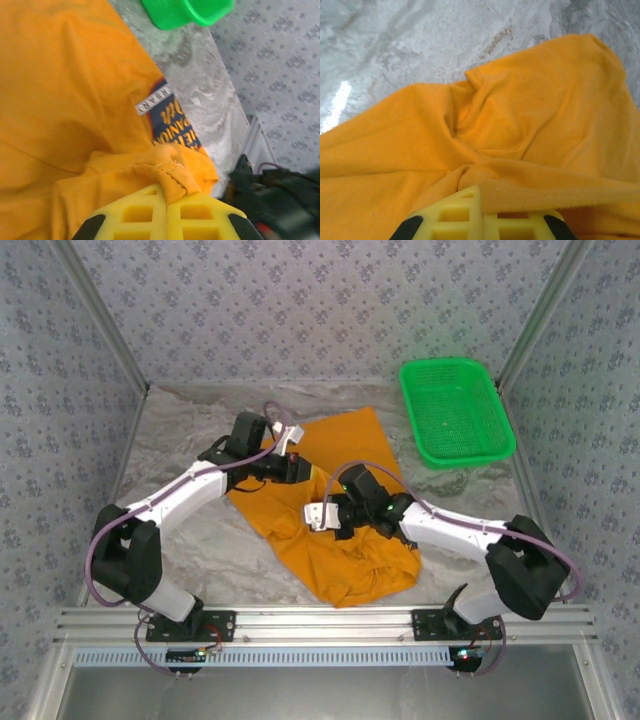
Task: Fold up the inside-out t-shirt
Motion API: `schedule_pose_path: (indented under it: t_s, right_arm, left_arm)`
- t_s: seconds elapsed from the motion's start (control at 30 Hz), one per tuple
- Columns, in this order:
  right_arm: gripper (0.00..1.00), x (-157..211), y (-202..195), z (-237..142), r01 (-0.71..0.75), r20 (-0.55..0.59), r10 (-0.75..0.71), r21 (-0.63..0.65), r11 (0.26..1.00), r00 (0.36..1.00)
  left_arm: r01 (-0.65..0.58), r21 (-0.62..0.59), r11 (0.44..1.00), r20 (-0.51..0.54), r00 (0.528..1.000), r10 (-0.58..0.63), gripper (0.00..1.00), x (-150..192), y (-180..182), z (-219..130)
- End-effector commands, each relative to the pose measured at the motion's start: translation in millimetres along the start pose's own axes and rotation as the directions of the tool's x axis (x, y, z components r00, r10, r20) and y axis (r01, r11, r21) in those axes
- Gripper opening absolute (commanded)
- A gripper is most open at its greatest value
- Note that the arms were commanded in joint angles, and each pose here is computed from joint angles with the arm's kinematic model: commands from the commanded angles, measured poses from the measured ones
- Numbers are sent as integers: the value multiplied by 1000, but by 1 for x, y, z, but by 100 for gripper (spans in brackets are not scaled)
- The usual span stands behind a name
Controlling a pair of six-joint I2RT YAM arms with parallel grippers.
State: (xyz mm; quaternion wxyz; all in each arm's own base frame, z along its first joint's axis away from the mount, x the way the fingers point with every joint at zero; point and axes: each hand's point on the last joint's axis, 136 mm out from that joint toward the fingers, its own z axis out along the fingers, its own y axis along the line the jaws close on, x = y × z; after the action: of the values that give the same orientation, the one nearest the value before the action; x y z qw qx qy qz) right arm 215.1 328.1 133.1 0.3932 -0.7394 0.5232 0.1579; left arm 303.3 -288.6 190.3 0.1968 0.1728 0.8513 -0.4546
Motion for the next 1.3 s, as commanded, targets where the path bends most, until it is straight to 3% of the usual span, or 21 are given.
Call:
schedule_pose_path:
  t_s: [0.0,0.2,0.27,0.33,0.37,0.43,0.47,0.6,0.73,0.8,0.87,0.93,1.03,1.13,1.27]
  right_arm:
    - [0,-9,18,-25,137,-51,-142,-102,985,988]
    - [0,-38,-6,-43,372,-175,-379,-68,926,909]
    - [0,-32,-13,-43,460,-283,-462,-78,884,840]
    - [0,-17,-15,-39,602,-408,-611,-168,781,679]
    - [0,-16,-17,-37,639,-438,-648,-192,745,624]
    - [0,-35,-13,-33,679,-401,-702,-225,699,589]
    - [0,-47,-6,-31,684,-357,-713,-226,693,604]
    - [0,-113,40,-28,613,-44,-641,-250,750,766]
    - [21,-150,100,-23,465,207,-417,-437,770,885]
    - [29,-158,119,-31,387,274,-277,-561,732,921]
    - [30,-164,122,-46,318,300,-154,-635,705,941]
    - [31,-161,111,-59,296,331,-104,-611,734,938]
    - [35,-139,79,-65,295,306,-173,-415,861,936]
    - [53,-102,40,-62,261,199,-225,-173,950,954]
    - [53,-60,5,-48,213,20,-212,-44,976,977]
  left_arm:
    - [-12,-94,995,48,999,17,3,-7,17,-6]
    - [72,-95,993,50,996,-67,3,-11,33,14]
    - [89,-98,991,39,996,-86,3,-11,37,19]
    - [98,-100,990,28,995,-96,3,-9,39,23]
    - [101,-101,990,23,995,-99,3,-8,40,24]
    - [107,-107,988,16,994,-106,3,-5,43,27]
    - [110,-111,988,14,994,-109,3,-4,44,27]
    - [113,-138,984,6,993,-114,3,1,51,25]
    - [102,-151,983,4,995,-103,3,3,53,21]
    - [99,-146,984,-5,995,-100,3,7,53,21]
    - [95,-144,985,-20,995,-98,4,12,53,20]
    - [93,-149,985,-36,994,-99,4,19,54,18]
    - [93,-144,985,-51,994,-101,4,28,52,15]
    - [100,-130,986,-62,992,-109,5,37,49,11]
    - [111,-128,986,-61,991,-119,5,46,47,6]
